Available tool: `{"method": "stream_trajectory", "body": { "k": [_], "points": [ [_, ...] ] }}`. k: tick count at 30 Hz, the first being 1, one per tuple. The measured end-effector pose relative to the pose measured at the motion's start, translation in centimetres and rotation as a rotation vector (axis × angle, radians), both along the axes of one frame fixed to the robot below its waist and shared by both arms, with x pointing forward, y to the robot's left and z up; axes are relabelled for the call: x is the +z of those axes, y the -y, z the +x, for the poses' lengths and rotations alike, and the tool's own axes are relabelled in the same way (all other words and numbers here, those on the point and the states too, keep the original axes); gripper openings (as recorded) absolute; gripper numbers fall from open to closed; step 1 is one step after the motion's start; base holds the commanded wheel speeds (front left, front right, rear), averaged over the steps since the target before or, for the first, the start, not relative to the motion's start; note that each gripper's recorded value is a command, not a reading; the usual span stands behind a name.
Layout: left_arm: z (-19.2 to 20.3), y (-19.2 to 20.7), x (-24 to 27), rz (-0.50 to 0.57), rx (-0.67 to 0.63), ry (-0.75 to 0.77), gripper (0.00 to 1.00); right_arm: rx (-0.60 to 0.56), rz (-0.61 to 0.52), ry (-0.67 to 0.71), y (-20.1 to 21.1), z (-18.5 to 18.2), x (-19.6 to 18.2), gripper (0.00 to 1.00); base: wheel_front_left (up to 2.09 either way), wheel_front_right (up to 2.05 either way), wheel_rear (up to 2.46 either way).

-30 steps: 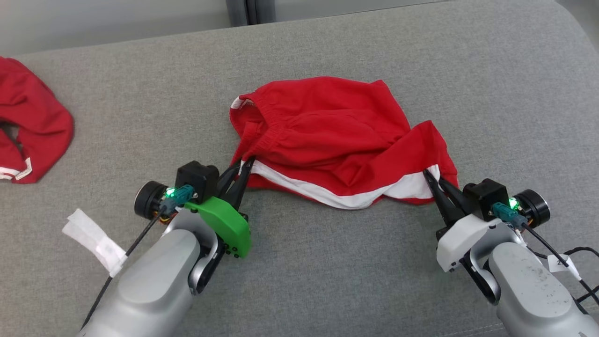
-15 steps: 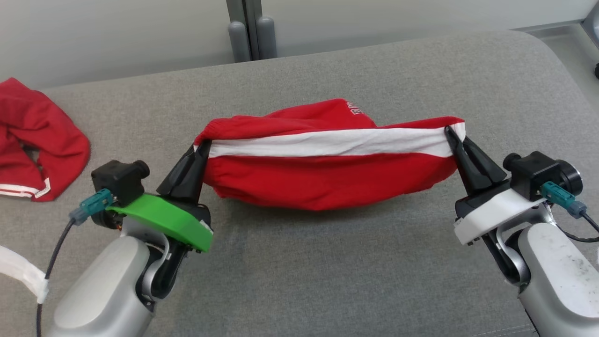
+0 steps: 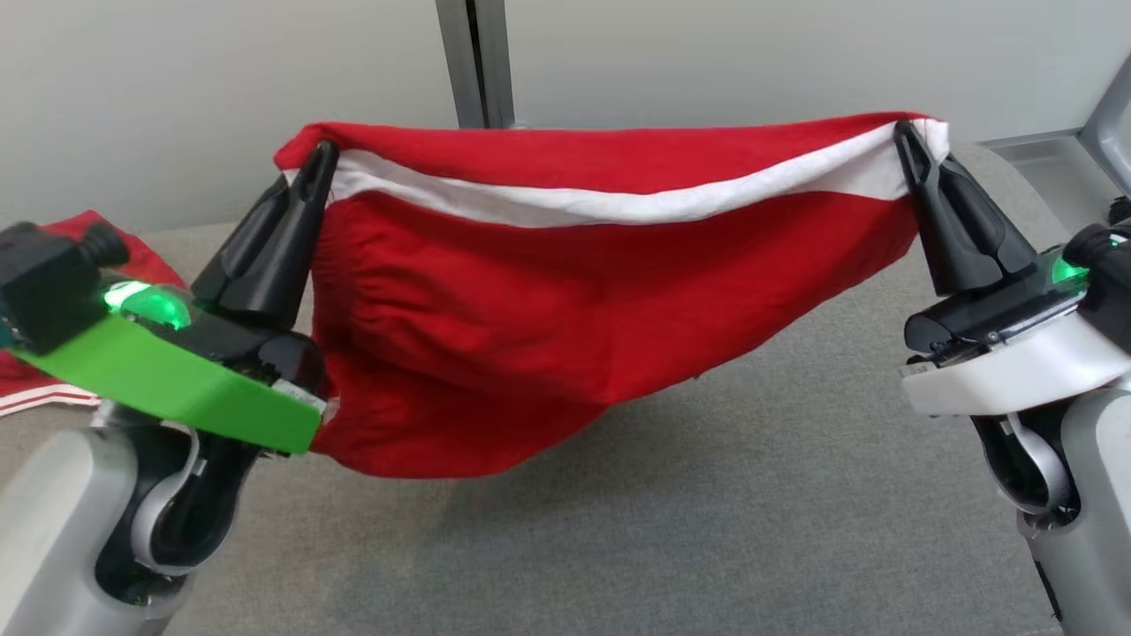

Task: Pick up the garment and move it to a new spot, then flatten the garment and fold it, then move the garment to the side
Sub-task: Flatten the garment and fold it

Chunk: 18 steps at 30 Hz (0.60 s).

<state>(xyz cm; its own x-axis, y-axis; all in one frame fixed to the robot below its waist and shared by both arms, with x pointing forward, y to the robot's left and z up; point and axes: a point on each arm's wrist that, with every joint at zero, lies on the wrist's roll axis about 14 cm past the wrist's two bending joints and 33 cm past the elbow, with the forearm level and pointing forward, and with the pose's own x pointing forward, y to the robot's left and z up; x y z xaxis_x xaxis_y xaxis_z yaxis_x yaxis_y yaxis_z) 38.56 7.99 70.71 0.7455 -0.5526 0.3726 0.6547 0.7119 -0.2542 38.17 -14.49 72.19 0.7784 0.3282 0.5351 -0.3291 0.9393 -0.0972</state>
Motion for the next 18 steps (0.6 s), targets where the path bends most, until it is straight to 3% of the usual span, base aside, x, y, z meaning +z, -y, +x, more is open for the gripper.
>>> {"method": "stream_trajectory", "body": {
  "k": [5,9,18],
  "points": [
    [-2.1,0.1,4.5,-0.018,-0.042,0.071,0.0,0.017,0.018,0.078,-0.4,-1.8,3.0,0.0,0.0,0.0,0.0],
    [-1.5,-0.2,4.8,0.022,-0.027,0.064,0.0,0.029,0.026,0.072,-0.8,-1.7,3.2,0.0,0.0,0.0,0.0],
    [5.1,-0.5,1.5,0.046,0.011,-0.054,0.0,0.028,-0.007,-0.042,-1.5,4.6,0.5,0.0,0.0,0.0,0.0]
  ]
}}
